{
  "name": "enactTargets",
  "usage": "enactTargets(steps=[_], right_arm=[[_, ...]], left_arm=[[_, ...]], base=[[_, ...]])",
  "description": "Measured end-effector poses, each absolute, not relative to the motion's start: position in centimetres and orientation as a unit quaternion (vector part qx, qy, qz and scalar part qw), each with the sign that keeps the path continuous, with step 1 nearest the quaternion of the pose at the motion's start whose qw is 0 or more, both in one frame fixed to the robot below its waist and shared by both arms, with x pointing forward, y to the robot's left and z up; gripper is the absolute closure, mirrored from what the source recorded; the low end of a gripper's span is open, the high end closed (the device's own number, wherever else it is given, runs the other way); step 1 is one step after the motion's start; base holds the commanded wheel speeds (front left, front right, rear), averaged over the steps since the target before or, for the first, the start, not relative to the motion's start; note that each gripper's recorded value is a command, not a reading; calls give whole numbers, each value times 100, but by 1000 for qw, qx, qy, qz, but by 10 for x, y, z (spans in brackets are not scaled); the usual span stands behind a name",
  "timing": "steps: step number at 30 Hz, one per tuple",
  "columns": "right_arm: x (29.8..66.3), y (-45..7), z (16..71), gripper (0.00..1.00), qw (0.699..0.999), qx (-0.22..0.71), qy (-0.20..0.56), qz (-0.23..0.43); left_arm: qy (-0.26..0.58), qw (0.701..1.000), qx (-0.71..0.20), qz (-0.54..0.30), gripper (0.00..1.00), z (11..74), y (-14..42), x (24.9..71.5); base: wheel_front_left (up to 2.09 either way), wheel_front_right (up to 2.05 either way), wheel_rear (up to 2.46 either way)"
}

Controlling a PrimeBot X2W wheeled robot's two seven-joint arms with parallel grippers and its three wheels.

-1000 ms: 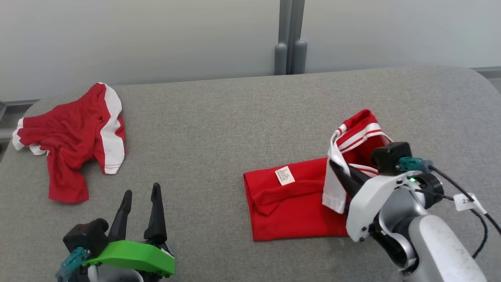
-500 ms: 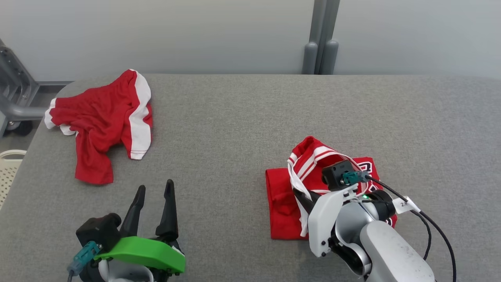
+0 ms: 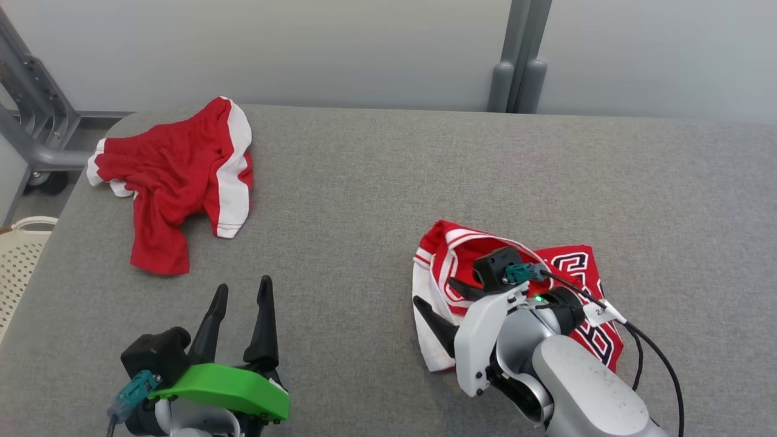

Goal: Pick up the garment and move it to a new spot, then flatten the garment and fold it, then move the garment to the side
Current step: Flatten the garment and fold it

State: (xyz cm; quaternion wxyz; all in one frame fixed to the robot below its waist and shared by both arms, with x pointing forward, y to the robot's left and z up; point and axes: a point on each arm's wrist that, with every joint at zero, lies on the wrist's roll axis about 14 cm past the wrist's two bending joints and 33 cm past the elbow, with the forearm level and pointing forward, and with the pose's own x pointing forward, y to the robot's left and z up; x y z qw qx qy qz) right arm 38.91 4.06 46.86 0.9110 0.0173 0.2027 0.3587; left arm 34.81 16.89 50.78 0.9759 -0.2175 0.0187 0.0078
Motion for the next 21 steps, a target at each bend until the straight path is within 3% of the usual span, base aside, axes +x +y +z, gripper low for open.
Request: enactTargets(steps=[9, 21], right_arm=[[394, 38, 521, 0, 924, 46, 120, 360], [419, -53, 549, 0, 970, 76, 53, 225]], left_arm=[[19, 976, -218, -10, 0, 511, 157, 355], [19, 975, -219, -27, 0, 513, 146, 362]], base=[[0, 0, 0], [0, 0, 0]])
